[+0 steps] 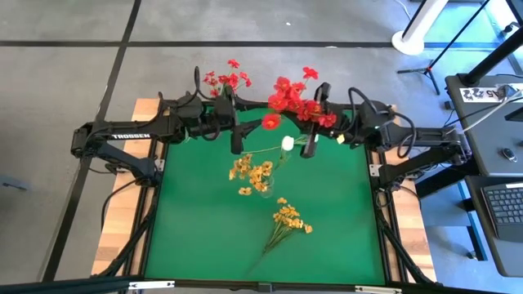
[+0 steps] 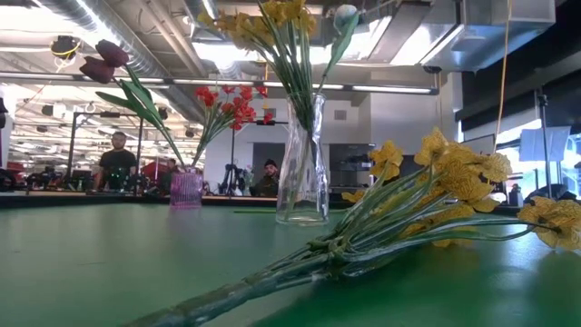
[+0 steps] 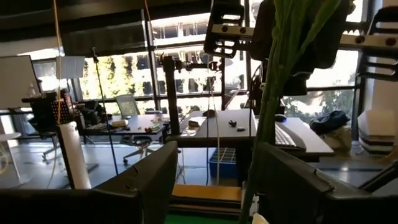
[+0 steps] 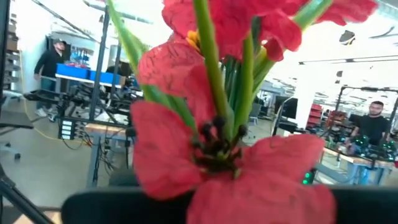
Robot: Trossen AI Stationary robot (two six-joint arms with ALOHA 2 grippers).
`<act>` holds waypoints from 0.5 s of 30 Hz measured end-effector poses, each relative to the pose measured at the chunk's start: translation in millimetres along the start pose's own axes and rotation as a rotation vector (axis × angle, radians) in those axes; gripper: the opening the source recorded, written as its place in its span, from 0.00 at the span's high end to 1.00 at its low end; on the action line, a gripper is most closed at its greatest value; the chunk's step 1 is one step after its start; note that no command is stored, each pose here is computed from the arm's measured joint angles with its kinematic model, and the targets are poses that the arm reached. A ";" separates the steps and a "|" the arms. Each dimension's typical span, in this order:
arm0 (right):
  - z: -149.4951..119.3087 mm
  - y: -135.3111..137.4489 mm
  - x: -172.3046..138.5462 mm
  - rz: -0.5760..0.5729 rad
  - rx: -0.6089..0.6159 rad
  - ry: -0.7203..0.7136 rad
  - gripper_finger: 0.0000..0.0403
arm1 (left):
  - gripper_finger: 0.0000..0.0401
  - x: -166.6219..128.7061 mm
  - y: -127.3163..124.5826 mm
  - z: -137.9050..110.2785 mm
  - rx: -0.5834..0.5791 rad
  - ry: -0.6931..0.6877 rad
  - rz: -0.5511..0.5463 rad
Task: Sort flowers into vase by color
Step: Put the red flower into the violet vase
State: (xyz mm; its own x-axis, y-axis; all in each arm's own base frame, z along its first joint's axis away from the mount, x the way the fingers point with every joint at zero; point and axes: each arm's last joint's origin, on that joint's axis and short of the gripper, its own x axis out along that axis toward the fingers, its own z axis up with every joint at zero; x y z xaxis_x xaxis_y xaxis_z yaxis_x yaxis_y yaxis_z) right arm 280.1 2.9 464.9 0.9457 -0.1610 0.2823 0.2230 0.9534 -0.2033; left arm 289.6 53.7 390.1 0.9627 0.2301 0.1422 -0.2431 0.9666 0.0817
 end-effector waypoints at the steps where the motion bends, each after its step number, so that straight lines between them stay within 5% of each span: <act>1: -1.8 0.7 2.1 0.000 0.003 -0.001 0.99 | 0.46 0.0 -0.5 -0.3 0.017 0.004 -0.002; 15: -17.4 1.0 14.8 0.034 0.043 0.026 0.99 | 0.47 -0.3 -4.8 -4.8 0.017 0.041 -0.117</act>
State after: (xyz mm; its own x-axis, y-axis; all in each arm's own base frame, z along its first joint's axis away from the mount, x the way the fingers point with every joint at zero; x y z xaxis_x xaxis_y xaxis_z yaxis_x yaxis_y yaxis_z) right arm 298.4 -3.0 452.5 0.9585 -0.1340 0.2517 0.1804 0.9685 -0.1716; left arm 291.0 49.6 384.9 0.9886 0.1206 0.0898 -0.1304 0.9851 0.1124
